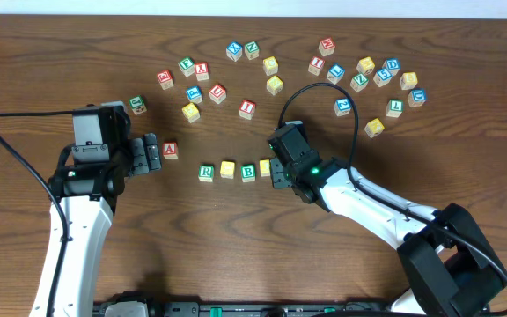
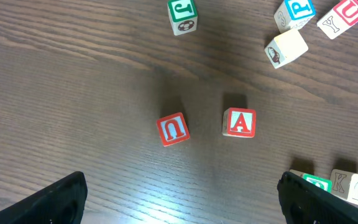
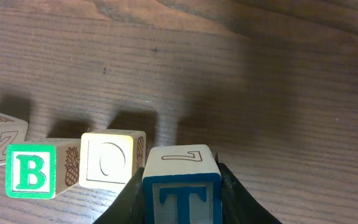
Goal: Spell out ROBOT
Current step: 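Carry the T block to the right end of the center row, then lower the T block beside the last O and open the gripper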
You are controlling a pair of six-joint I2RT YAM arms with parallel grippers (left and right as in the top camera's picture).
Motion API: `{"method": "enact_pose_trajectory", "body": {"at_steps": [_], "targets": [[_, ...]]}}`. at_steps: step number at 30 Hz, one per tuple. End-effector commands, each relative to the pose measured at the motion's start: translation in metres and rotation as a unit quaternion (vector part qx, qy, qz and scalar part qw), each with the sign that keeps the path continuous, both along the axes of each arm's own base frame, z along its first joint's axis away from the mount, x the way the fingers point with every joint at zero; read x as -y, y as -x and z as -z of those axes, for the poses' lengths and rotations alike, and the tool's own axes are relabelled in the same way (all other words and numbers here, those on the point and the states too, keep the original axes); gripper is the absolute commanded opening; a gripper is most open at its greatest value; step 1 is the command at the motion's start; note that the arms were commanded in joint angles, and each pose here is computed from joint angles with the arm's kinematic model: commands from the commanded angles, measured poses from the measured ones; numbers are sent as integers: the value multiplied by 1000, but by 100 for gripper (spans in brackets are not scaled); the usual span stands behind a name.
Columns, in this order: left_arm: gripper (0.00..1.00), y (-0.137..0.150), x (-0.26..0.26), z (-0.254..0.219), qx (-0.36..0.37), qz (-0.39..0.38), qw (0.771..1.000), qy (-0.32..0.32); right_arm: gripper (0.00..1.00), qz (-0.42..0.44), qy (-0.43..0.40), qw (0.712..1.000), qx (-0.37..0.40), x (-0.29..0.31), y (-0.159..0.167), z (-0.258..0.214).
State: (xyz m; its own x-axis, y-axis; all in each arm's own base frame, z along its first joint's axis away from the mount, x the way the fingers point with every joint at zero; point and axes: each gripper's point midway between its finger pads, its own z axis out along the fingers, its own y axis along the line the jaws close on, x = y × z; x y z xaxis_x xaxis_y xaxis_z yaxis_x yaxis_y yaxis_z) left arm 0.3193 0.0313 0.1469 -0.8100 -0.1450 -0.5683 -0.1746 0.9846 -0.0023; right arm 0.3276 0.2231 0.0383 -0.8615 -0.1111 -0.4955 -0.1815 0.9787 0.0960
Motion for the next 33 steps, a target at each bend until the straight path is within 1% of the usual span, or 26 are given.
{"method": "enact_pose_trajectory", "body": {"at_steps": [1, 12, 33], "targets": [[96, -5, -2, -11, 13, -1, 1000, -3, 15, 15, 11, 1000, 1, 5, 0, 6], [96, -5, -2, -11, 13, -1, 1000, -3, 16, 25, 8, 1000, 6, 11, 4, 18], [96, -5, -2, -11, 13, -1, 1000, -3, 17, 28, 11, 1000, -2, 11, 3, 31]]}}
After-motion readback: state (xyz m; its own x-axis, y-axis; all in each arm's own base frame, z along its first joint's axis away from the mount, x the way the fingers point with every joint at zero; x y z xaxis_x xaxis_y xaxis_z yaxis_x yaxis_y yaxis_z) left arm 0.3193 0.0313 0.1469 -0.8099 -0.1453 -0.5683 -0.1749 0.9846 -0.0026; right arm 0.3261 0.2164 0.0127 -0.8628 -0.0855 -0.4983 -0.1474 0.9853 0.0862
